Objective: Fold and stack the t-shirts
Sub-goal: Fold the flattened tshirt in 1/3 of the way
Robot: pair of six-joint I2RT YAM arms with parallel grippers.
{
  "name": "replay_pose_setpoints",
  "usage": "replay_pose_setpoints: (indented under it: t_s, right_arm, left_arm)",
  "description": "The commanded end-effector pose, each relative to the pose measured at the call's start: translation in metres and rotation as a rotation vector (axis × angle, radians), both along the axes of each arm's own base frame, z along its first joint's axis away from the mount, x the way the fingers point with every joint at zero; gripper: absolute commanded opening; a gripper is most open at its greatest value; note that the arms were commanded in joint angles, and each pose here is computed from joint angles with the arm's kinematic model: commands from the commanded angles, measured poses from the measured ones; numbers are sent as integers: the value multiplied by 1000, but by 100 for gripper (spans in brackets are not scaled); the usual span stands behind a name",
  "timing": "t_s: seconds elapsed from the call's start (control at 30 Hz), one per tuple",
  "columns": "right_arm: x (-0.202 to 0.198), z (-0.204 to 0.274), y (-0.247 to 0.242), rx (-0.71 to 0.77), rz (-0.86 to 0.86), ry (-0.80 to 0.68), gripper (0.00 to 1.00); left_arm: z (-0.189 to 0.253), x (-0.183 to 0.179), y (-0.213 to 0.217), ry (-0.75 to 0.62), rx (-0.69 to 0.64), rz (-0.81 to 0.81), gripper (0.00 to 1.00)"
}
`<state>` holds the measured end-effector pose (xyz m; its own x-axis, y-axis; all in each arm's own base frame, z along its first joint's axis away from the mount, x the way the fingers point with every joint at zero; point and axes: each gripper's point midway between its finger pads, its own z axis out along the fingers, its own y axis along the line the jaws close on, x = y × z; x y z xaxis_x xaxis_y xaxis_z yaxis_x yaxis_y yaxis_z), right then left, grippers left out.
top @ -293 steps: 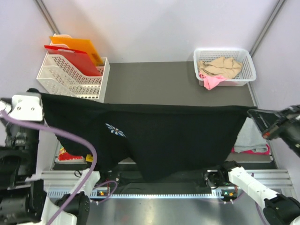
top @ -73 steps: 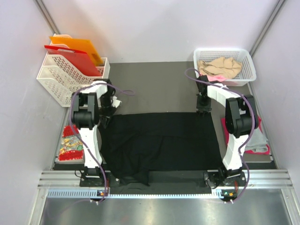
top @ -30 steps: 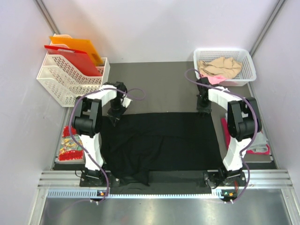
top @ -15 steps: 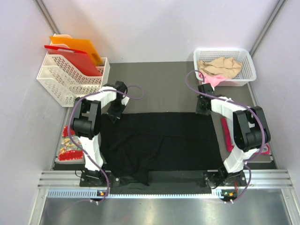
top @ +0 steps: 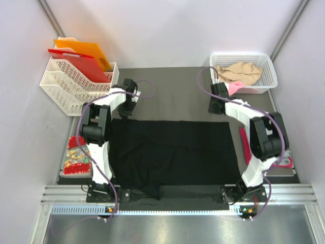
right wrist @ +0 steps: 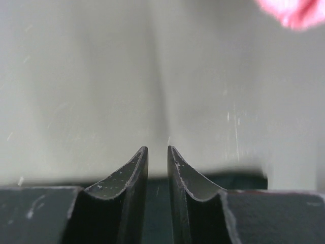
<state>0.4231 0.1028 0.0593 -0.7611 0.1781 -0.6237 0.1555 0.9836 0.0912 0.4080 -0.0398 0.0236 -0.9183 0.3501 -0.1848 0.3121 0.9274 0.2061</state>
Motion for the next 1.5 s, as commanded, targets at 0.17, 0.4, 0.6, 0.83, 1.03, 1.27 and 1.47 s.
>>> replay_pose_setpoints:
  t_s: [0.17, 0.4, 0.6, 0.83, 1.03, 1.27, 1.47]
  right_arm:
    - [-62, 77, 15, -15, 64, -78, 27]
    - [-109, 8, 10, 15, 11, 130, 27]
    - [-104, -19, 18, 15, 7, 195, 26]
    - [-84, -33, 26, 5, 9, 213, 25]
    - [-79, -50, 33, 24, 3, 236, 25]
    - [-77, -67, 41, 32, 10, 269, 24]
    - [-64, -69, 45, 7, 26, 269, 24]
  left_arm:
    - [66, -2, -5, -173, -86, -1, 0]
    - [69, -39, -11, -101, -137, -35, 0]
    - [31, -66, 0, -12, -92, -41, 0]
    - [6, -63, 6, 42, -47, -48, 0]
    - [-4, -57, 9, 44, -22, -51, 0]
    - [-7, -54, 10, 38, -19, -47, 0]
    - [-6, -38, 15, 9, -5, -42, 0]
